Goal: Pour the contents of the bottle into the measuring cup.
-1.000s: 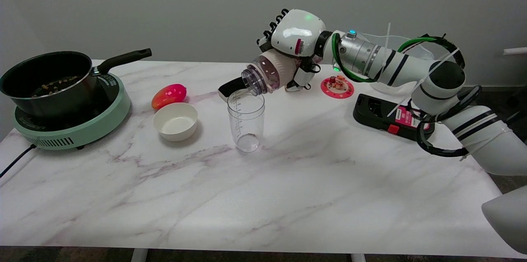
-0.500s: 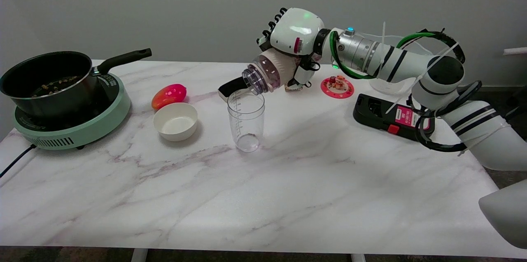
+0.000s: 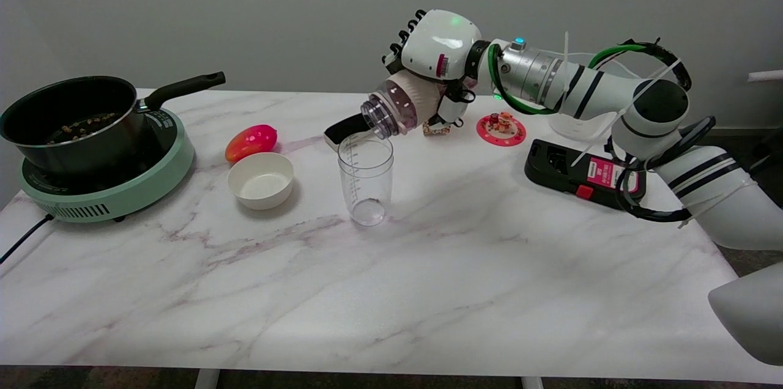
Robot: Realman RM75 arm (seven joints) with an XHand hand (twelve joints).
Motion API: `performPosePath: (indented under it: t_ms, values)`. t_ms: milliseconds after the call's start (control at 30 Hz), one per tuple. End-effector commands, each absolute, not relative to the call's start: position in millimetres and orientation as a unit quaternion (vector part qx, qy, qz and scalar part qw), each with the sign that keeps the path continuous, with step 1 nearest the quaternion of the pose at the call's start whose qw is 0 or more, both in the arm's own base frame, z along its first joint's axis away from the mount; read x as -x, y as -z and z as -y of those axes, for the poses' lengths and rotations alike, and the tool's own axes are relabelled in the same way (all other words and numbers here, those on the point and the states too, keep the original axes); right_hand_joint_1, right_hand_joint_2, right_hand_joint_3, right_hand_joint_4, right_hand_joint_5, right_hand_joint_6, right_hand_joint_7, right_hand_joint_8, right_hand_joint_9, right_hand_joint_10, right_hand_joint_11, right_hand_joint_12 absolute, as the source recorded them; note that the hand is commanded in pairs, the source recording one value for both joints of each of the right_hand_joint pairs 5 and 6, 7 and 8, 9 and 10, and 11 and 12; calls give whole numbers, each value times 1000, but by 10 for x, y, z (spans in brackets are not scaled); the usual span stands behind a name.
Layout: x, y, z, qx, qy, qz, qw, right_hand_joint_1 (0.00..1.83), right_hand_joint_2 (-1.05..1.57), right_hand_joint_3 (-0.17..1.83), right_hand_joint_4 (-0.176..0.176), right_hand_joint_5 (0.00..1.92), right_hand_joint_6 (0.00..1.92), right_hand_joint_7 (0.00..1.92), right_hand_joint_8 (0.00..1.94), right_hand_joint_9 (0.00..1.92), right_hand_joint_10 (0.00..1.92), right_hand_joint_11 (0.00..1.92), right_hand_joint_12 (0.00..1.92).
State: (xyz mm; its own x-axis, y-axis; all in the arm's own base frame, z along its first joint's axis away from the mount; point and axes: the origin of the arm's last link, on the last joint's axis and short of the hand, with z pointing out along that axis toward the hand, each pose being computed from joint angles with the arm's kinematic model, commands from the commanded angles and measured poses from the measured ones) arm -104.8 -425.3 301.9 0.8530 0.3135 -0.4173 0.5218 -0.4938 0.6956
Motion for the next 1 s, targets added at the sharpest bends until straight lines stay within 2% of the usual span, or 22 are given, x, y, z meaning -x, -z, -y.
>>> performPosePath:
  t_ms: [33,1000]
  values:
    - [953,-2952,4236,-853,123,-267,431,1510,1020,887,0,1798,1798,1587,1587,1448,1448,1218,1218]
    - [907,-2837,4163,-849,140,-295,416,1507,1054,845,0,1819,1819,1592,1592,1447,1447,1222,1222]
